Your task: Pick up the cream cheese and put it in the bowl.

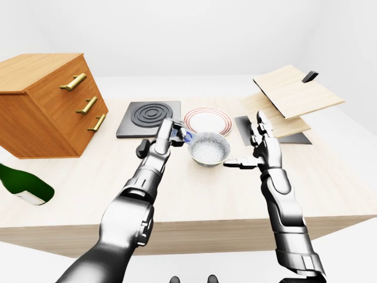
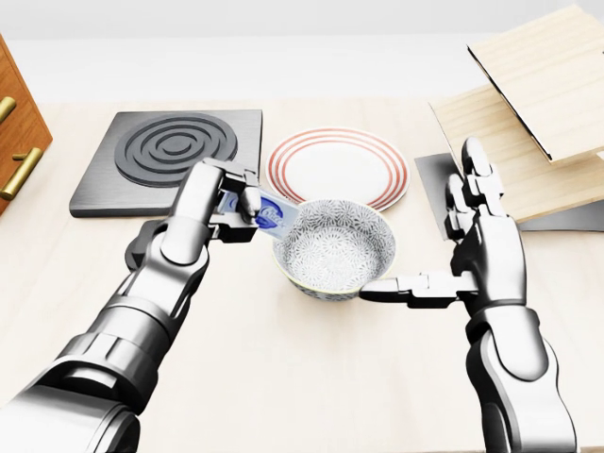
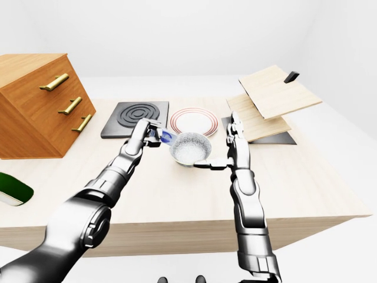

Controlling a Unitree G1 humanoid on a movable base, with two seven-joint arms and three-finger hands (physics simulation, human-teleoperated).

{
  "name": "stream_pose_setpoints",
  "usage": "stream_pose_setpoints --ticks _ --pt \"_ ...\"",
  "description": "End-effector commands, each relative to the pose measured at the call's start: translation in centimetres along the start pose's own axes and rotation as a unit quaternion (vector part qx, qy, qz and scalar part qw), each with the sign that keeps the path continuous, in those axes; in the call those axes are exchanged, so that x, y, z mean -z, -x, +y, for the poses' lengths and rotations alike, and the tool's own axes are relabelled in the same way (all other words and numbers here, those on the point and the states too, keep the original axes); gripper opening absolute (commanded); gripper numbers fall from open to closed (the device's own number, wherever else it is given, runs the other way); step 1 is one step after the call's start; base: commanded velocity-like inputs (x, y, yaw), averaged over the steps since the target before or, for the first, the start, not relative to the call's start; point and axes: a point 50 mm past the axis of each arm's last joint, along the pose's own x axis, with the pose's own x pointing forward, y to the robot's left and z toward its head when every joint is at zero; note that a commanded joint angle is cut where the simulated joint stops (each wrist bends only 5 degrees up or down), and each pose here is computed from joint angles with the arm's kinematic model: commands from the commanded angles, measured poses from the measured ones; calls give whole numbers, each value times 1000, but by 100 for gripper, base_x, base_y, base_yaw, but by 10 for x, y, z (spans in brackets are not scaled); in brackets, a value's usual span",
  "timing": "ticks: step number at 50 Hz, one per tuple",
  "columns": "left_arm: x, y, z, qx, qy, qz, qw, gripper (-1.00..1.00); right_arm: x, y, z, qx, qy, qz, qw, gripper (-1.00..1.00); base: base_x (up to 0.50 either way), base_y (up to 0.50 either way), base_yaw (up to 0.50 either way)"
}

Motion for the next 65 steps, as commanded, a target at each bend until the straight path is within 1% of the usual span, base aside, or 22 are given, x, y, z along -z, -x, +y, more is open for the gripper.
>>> stream_pose_setpoints --ticks 1,10,15,20,29,32,38,53,65 --pt "-22 -2 -14 11 -51 -35 998 -100 -13 4 -13 -4 0 -27 1000 100 0 0 0" --pt "-28 0 -27 18 -70 -43 997 -100 -14 8 -14 -8 -1 -30 1000 100 0 0 0" --pt "-34 0 -34 18 -86 -50 995 -100 -9 3 -7 -11 -2 -20 1000 100 0 0 0" --pt "-33 2 -44 25 -108 -52 992 -100 -6 -1 -6 -11 -4 -11 1000 100 0 0 0" --pt "-34 3 -49 13 -141 -58 988 -100 1 -5 -2 -15 -7 5 1000 100 0 0 0" --pt "-36 4 -51 9 -160 -66 985 -100 2 -6 -2 -16 -8 6 1000 100 0 0 0" --pt "-36 5 -56 6 -181 -73 981 -100 1 -7 -2 -17 -11 6 1000 100 0 0 0" --pt "-35 10 -70 16 -201 -82 976 -100 1 -12 -1 -19 -12 7 1000 100 0 0 0" --pt "-30 12 -74 18 -209 -79 974 -100 0 -13 0 -22 -12 7 1000 100 0 0 0"
